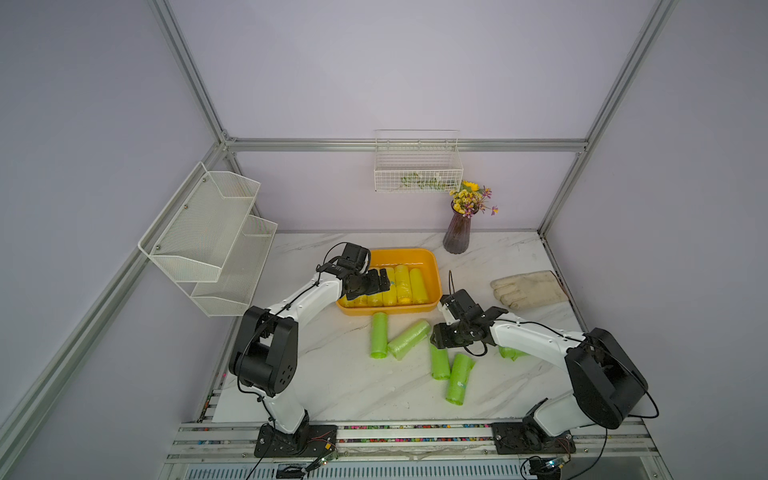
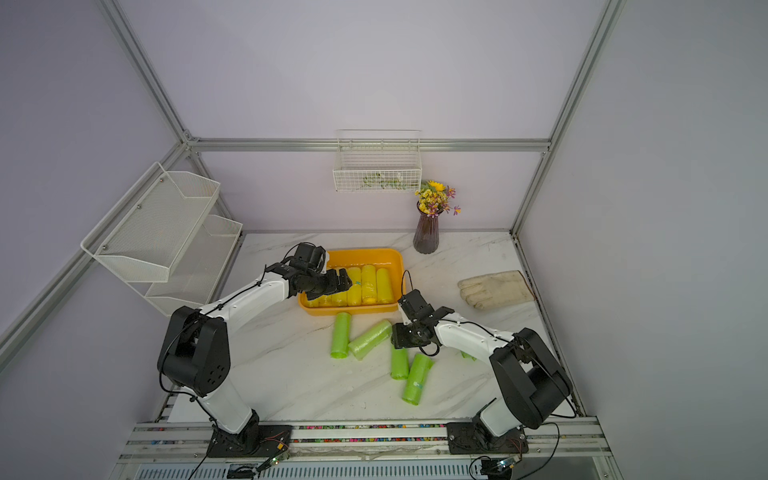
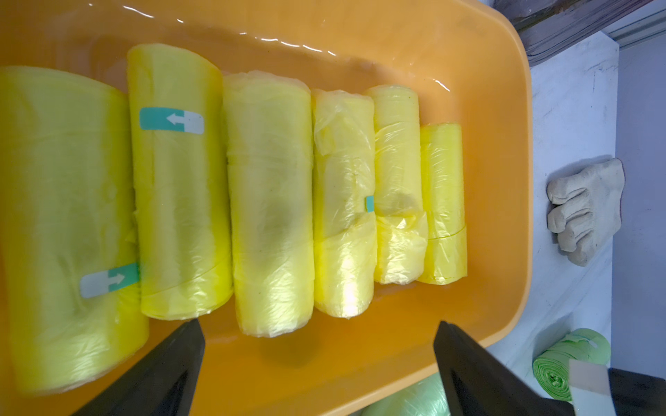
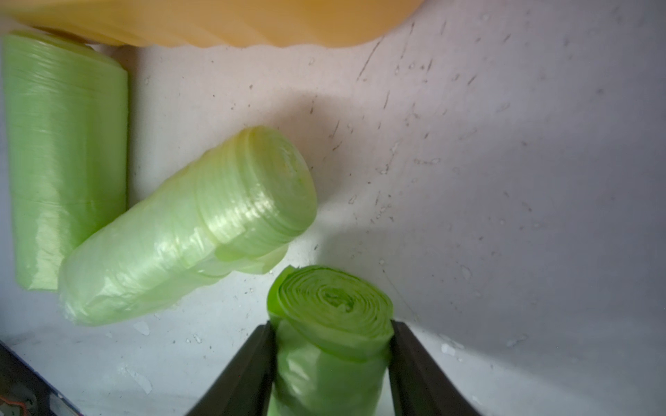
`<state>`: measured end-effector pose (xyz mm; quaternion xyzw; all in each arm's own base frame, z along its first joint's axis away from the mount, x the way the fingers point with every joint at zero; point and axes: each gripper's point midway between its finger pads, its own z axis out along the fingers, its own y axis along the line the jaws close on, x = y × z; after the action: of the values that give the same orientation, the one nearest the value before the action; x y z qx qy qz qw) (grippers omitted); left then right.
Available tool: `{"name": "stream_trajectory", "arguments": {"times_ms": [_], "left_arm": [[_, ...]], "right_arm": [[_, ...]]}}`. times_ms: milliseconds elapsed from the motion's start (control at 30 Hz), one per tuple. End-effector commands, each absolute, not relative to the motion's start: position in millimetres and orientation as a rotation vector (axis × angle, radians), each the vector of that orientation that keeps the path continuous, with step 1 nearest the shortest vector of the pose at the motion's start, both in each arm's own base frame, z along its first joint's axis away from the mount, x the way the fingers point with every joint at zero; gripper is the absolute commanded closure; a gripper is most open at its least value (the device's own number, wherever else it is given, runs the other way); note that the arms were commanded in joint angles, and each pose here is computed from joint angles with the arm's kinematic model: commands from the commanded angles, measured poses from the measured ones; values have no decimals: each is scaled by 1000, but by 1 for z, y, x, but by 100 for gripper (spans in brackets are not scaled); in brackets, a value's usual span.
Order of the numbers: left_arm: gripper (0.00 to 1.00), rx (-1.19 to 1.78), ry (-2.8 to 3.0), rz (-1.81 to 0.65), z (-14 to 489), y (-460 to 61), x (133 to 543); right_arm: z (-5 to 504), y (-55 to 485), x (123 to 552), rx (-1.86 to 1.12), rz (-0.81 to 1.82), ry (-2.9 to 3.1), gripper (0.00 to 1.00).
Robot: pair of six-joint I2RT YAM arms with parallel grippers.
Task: Put the roll of trash bags into the storage box
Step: Move the roll of trash bags to the center of the board.
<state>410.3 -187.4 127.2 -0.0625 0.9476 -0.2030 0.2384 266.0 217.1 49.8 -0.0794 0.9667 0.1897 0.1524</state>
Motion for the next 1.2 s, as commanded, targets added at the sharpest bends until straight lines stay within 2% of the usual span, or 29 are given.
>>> {"name": "stream_trajectory", "arguments": {"times_ms": [0,267,567,833,867,1167], "left_arm": [[0,-185,2560,-581,136,-189,413],[0,-183,2556,-579,138,-188,412],[0,-181,2544,-551,143,-182,409],[0,-178,2546,-560,143,-185,412],[0,-177,2548,-562,143,-185,412],[0,-189,2563,-563,136,-185,411]], "right_arm": [[41,215,263,-216,524,2794,52],[39,189,290,-115,314,2779,54],[44,159,320,-38,252,2760,54],[48,159,307,-49,294,2769,35],[48,159,304,-52,296,2771,30],[35,175,288,-99,352,2806,27]]}}
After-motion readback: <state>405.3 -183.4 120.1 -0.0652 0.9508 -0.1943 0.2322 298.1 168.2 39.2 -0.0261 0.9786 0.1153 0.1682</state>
